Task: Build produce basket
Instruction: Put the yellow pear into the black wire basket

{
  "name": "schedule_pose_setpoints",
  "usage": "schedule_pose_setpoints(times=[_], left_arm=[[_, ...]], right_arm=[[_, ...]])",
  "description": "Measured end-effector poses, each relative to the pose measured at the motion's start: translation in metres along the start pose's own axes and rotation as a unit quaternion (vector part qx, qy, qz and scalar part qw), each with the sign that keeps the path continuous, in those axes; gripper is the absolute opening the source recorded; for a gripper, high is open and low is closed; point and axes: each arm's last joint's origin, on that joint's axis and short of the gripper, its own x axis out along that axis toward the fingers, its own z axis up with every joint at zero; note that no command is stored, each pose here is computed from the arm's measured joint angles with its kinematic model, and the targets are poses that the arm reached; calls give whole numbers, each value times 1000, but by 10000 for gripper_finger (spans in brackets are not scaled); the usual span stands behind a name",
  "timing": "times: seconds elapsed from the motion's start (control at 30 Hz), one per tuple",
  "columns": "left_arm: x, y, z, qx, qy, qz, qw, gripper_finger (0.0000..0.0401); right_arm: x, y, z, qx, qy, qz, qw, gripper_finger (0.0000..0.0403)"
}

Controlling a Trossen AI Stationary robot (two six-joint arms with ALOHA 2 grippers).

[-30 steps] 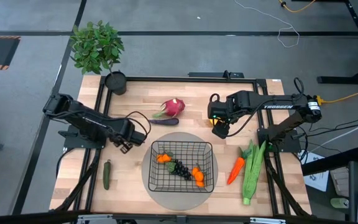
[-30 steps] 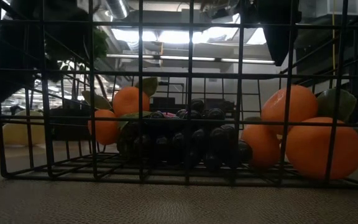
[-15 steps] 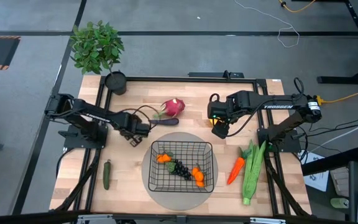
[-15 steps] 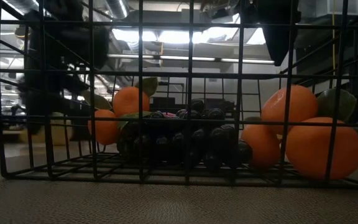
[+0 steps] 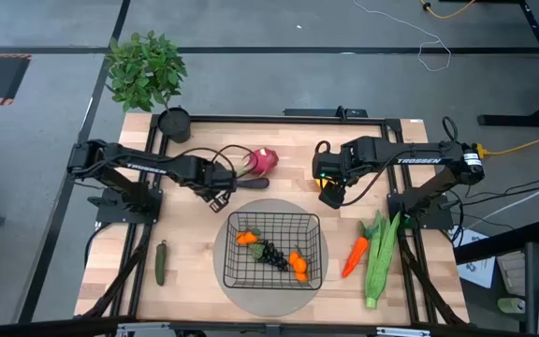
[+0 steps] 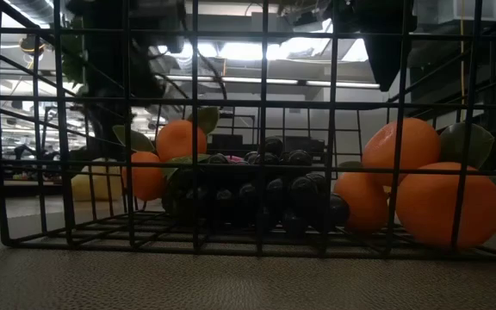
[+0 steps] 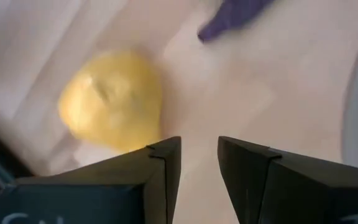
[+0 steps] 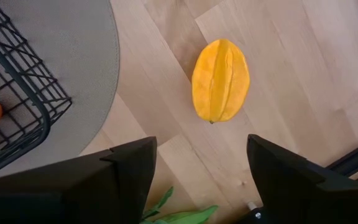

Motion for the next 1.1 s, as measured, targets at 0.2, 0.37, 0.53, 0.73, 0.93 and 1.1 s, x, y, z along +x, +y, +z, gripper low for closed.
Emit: schedule_pose_setpoints(times=[0.2, 0.37, 0.53, 0.73, 0.93, 1.1], left_arm=[[-10, 1, -13, -64, 72, 18, 995, 94], [-12, 4, -20, -76, 92, 46, 992, 100], [-12, 3, -19, -101, 85, 49, 990, 126], [-5, 0, -17, -102, 81, 61, 990, 169], [9, 1, -14, -113, 79, 100, 985, 196], [24, 18, -22, -126, 133, 124, 975, 194]], right_arm=[[0, 0, 0, -3, 0, 0, 1000, 237], [0, 0, 0, -11, 0, 0, 1000, 237], [0, 0, 0, -33, 0, 0, 999, 237], [0, -2, 2, -41, -21, -37, 998, 237], [0, -2, 2, -44, -24, -43, 998, 237], [0, -3, 1, -46, -21, -44, 998, 237]])
